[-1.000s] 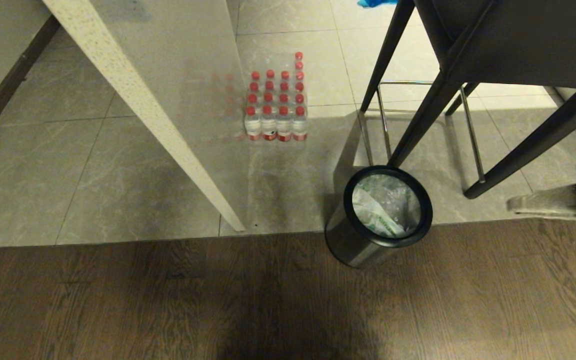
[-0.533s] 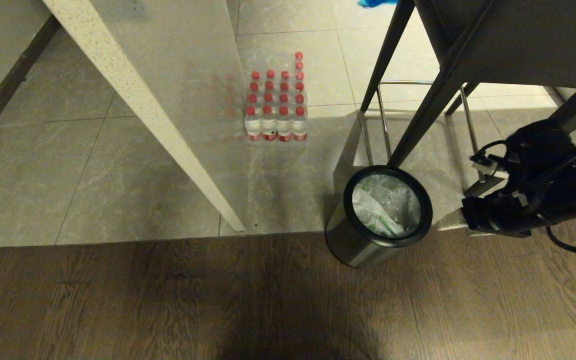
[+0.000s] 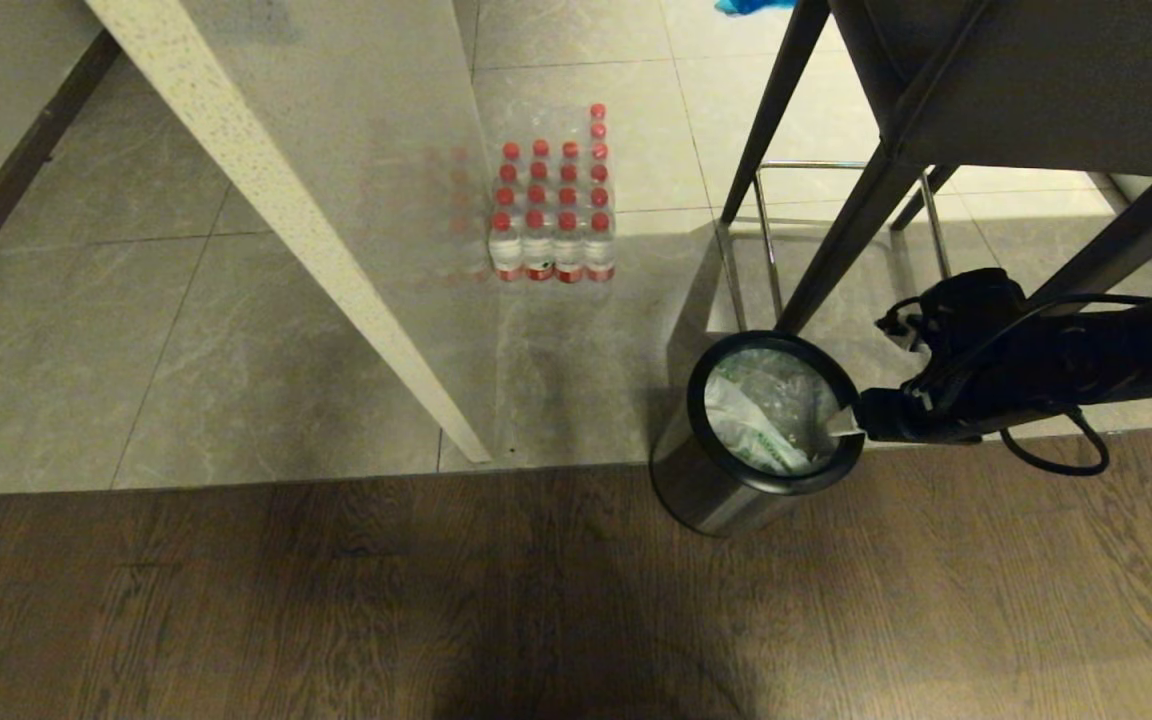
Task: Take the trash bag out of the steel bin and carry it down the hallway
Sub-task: Place the outer trash can on the ground
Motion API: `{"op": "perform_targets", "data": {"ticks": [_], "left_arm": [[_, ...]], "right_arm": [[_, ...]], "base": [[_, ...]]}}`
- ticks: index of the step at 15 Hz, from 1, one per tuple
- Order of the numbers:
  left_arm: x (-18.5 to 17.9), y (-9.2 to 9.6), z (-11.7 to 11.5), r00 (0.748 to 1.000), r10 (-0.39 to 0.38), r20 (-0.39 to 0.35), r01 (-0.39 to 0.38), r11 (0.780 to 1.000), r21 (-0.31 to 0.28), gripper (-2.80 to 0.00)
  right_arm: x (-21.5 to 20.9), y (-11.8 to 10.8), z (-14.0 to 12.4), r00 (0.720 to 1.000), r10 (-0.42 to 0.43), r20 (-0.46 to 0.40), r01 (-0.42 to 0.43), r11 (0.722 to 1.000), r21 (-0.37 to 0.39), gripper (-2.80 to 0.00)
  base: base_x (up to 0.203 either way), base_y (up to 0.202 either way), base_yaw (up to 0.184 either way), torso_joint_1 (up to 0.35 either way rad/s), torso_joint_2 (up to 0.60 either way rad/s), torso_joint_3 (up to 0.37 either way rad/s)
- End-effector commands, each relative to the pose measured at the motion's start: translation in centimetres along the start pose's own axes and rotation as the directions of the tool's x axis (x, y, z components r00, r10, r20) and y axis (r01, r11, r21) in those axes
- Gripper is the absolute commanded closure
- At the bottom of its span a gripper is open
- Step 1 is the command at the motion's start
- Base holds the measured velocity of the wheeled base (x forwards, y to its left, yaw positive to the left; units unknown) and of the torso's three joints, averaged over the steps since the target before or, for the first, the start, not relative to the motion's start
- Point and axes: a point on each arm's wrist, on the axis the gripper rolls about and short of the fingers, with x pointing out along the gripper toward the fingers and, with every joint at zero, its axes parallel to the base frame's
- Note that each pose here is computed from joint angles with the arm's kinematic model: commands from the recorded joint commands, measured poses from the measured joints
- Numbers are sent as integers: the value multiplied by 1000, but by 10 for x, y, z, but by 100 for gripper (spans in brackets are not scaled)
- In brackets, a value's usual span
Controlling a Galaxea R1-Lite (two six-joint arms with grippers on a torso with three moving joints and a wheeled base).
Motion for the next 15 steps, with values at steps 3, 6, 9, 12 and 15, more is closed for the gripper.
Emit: {"op": "perform_targets", "data": {"ticks": [3,6,9,12,15], "left_arm": [[0,0,0,1000,1,0,-1,1000,-1,0],[0,0,0,1000,0,0,0,1000,0,0],[0,0,0,1000,1,0,-1,1000,-1,0],[0,0,0,1000,1,0,-1,1000,1,0],[0,0,0,1000,1,0,-1,1000,1,0]], "right_arm": [[22,-2,-1,1000,-8,-14,9,1000,6,-280],[50,-2,5,998,-54,19,54,998,24,0],[46,6,19,991,-104,81,103,994,24,0],[9,11,34,985,-89,148,88,996,17,0],[-38,23,32,988,-66,139,70,997,-25,0]], "base": [[0,0,0,0,0,0],[0,0,0,0,0,0],[0,0,0,0,0,0],[0,0,0,0,0,0],[0,0,0,0,0,0]]}}
